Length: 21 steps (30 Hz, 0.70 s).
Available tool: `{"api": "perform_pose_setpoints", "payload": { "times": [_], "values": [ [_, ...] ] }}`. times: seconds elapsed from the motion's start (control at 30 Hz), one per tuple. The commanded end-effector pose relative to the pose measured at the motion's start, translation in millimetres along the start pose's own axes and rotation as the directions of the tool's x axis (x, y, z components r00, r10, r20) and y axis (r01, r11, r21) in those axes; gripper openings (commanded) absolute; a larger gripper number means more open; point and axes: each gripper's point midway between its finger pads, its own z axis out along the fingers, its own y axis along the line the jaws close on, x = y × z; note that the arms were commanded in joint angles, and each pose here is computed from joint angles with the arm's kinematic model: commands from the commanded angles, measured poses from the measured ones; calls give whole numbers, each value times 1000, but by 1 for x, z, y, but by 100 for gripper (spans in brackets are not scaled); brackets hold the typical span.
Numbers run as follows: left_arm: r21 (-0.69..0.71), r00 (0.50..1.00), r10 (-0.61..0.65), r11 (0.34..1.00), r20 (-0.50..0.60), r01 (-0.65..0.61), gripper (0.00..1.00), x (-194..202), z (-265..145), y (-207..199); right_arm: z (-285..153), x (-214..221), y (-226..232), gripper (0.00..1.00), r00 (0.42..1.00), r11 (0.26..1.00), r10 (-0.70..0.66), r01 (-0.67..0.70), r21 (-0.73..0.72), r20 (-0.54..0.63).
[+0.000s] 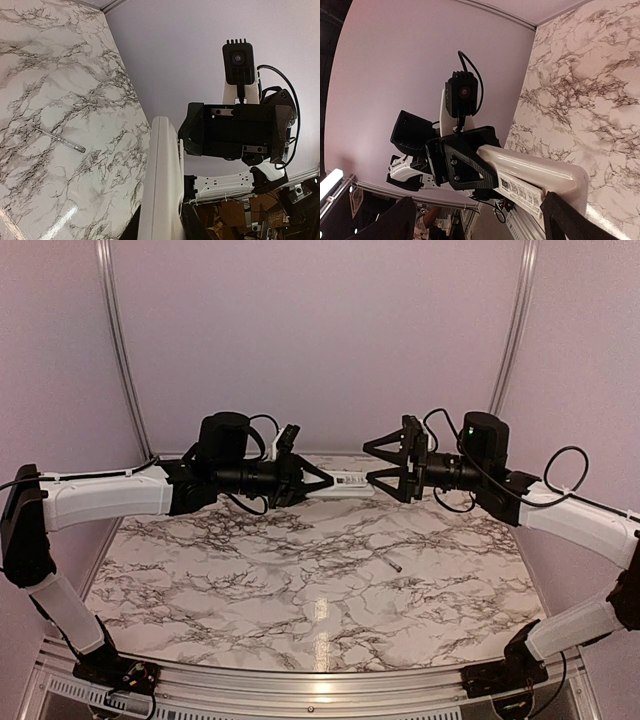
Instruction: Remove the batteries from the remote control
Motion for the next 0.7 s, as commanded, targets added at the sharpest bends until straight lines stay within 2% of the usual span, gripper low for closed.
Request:
{"api": "perform_pose_setpoints", "payload": {
  "times": [0.0, 0.67],
  "values": [
    [174, 988, 154, 973, 4, -152, 0, 8, 2, -61, 11, 43, 8, 86, 981, 996, 65, -75, -49, -181],
    [38, 992, 129, 991, -14, -129, 0, 16, 5, -17, 13, 44, 1, 87, 977, 990, 114, -128, -64, -179]
  ]
}}
